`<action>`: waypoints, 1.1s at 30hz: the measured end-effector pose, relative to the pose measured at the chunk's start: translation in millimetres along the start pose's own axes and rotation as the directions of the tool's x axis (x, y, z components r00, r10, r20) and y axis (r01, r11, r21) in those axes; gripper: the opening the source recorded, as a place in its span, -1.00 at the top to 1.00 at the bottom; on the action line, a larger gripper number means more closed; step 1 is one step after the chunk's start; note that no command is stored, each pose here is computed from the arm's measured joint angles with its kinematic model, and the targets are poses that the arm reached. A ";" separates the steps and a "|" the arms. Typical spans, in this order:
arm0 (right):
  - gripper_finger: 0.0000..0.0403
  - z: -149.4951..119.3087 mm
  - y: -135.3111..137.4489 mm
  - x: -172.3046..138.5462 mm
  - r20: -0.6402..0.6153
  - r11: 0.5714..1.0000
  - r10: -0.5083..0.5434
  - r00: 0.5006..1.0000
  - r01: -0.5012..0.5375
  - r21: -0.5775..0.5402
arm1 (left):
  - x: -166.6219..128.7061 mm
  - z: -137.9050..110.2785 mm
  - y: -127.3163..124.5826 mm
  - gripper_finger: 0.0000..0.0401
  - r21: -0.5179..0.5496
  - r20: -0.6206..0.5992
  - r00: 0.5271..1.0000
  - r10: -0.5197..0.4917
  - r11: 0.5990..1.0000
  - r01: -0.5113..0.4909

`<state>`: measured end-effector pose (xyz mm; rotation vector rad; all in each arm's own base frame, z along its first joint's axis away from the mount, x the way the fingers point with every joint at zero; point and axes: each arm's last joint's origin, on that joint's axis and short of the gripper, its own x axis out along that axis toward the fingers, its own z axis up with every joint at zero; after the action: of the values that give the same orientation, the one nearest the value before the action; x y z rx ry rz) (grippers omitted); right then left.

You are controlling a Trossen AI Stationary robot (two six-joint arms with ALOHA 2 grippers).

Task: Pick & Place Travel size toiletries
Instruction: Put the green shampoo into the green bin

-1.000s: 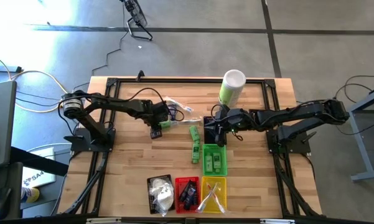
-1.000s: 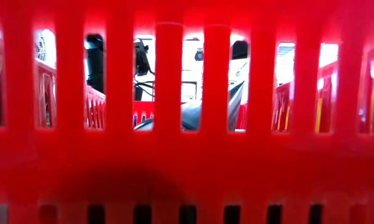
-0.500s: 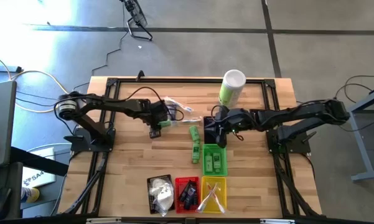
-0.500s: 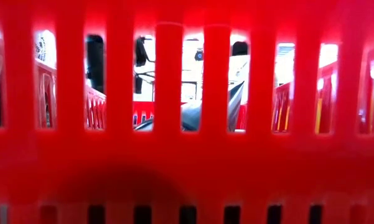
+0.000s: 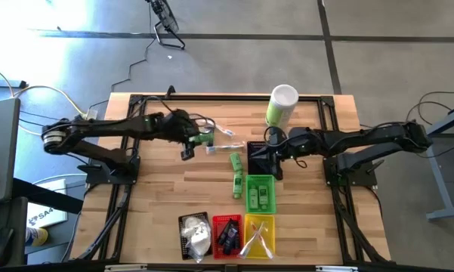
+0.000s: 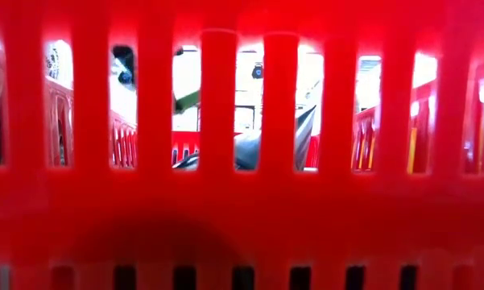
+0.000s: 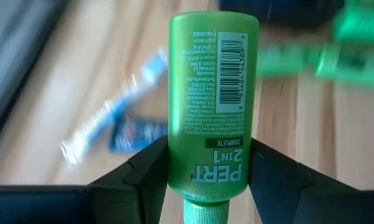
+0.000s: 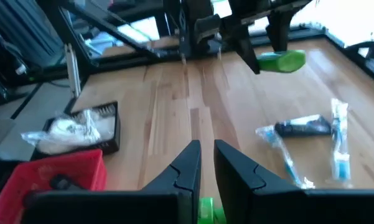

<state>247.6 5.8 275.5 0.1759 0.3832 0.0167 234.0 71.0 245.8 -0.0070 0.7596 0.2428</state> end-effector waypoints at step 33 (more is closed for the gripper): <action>0.82 7.2 1.1 1.9 0.079 0.997 0.008 0.997 -0.002 -0.078 | 23.1 18.4 -58.8 0.08 0.064 0.586 0.775 -0.235 0.967 0.245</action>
<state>252.0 5.7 281.6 0.1000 0.3024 0.0299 275.7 20.6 238.7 -0.0422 0.1229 -0.0040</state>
